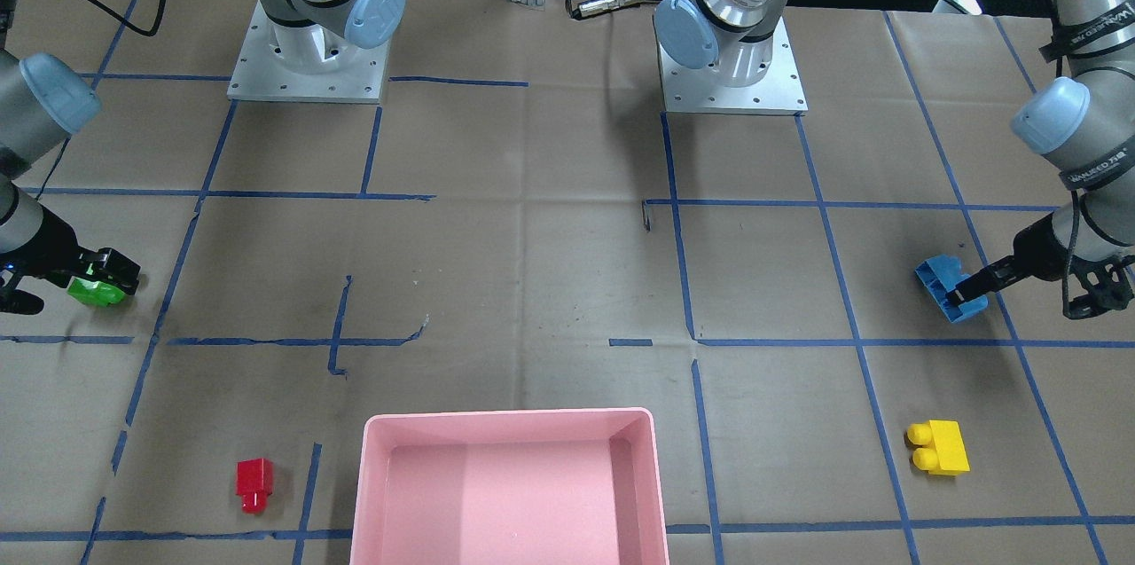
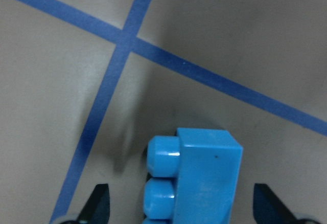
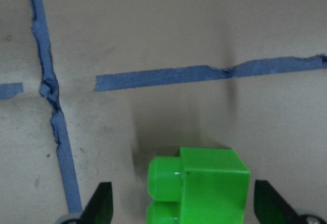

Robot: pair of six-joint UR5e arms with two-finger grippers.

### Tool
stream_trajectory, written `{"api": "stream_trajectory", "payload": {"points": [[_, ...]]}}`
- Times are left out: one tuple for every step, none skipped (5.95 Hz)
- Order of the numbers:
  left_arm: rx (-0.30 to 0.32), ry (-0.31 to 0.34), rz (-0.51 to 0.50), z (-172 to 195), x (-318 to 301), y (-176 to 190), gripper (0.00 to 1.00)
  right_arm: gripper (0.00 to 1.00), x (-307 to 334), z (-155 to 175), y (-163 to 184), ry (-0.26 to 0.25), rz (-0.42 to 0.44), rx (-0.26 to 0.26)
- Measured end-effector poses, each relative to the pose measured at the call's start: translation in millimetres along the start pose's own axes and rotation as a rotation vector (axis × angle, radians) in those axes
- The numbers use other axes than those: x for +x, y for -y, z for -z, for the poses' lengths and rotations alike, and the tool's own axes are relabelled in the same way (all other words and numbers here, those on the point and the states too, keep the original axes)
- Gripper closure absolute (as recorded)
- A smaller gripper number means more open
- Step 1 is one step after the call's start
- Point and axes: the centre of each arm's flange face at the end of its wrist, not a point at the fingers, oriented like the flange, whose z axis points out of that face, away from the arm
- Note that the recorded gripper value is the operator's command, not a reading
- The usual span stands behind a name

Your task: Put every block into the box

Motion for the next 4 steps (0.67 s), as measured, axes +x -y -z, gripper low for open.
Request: {"api": "stream_trajectory", "payload": {"points": [[-0.005, -0.001, -0.002, -3.1, 2.8, 0.2, 0.01, 0.43, 0.0, -2.7, -0.6, -0.001, 0.001, -0.009], [-0.009, 0.0, -0.005, -5.1, 1.9, 0.1, 0.01, 0.69, 0.0, -3.3, -1.6, -0.003, 0.003, -0.016], [-0.013, 0.002, -0.005, -7.1, 0.0, -0.4, 0.01, 0.91, 0.3, -2.6, -2.4, -0.006, 0.006, -0.019], [-0.022, 0.0, -0.003, -11.7, -1.3, -0.5, 0.01, 0.94, 0.8, 0.0, -2.8, -0.009, 0.006, -0.017]]}}
